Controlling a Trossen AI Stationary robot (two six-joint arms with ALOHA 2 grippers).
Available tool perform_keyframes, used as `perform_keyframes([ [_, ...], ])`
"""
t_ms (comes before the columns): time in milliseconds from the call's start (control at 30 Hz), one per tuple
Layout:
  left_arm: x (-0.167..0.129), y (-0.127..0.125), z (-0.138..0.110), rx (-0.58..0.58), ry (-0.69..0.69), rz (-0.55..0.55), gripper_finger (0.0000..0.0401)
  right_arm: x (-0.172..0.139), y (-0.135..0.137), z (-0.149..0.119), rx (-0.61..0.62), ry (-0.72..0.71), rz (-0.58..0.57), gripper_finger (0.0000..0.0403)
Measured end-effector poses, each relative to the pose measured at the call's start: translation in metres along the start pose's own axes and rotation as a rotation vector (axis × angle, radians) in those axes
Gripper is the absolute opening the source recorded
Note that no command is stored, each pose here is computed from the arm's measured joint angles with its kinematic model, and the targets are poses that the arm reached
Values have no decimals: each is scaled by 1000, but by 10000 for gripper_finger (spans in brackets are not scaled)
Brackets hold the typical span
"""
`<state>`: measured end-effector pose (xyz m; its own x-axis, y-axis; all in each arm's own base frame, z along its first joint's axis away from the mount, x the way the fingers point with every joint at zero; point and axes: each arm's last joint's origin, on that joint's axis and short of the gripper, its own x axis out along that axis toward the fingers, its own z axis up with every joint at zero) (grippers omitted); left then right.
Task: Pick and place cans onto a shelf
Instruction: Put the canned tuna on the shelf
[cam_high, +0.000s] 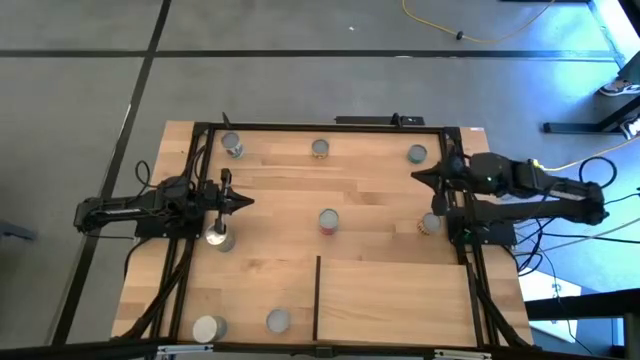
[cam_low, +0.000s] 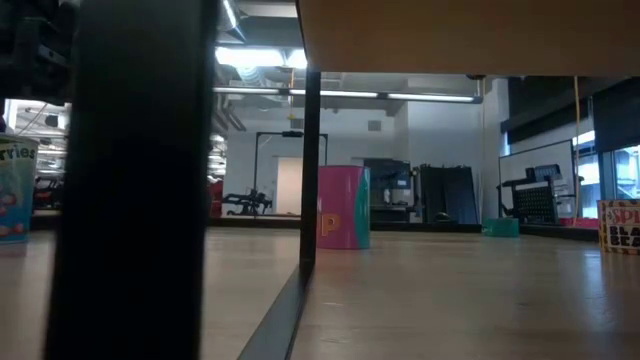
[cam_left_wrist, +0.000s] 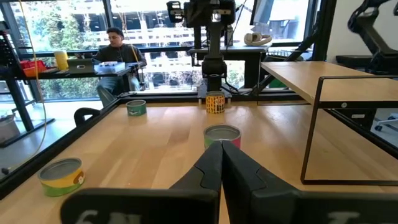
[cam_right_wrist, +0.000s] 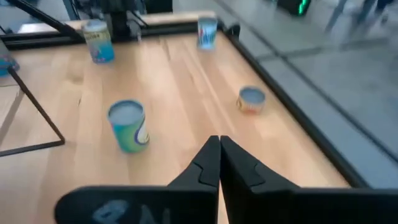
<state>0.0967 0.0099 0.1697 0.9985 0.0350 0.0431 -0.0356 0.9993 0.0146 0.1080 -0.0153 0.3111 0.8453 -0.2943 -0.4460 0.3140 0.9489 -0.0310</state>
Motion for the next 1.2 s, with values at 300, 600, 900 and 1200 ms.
perform_keyframes([
  [300, 0, 0, 0, 0, 0, 1, 0, 0, 4, 51, 2, 62, -6, 6],
  [600, 0, 2, 1, -4, -9, 62, 0, 8, 8, 73, -9, 129, -11, 4],
  [900, -10, 1, 49, -145, -34, 65, 0, 23, 16, 98, 5, 230, 55, 5],
  [1200, -10, 2, 106, -182, 266, 97, 0, 29, 19, 117, 41, 309, 51, 5],
])
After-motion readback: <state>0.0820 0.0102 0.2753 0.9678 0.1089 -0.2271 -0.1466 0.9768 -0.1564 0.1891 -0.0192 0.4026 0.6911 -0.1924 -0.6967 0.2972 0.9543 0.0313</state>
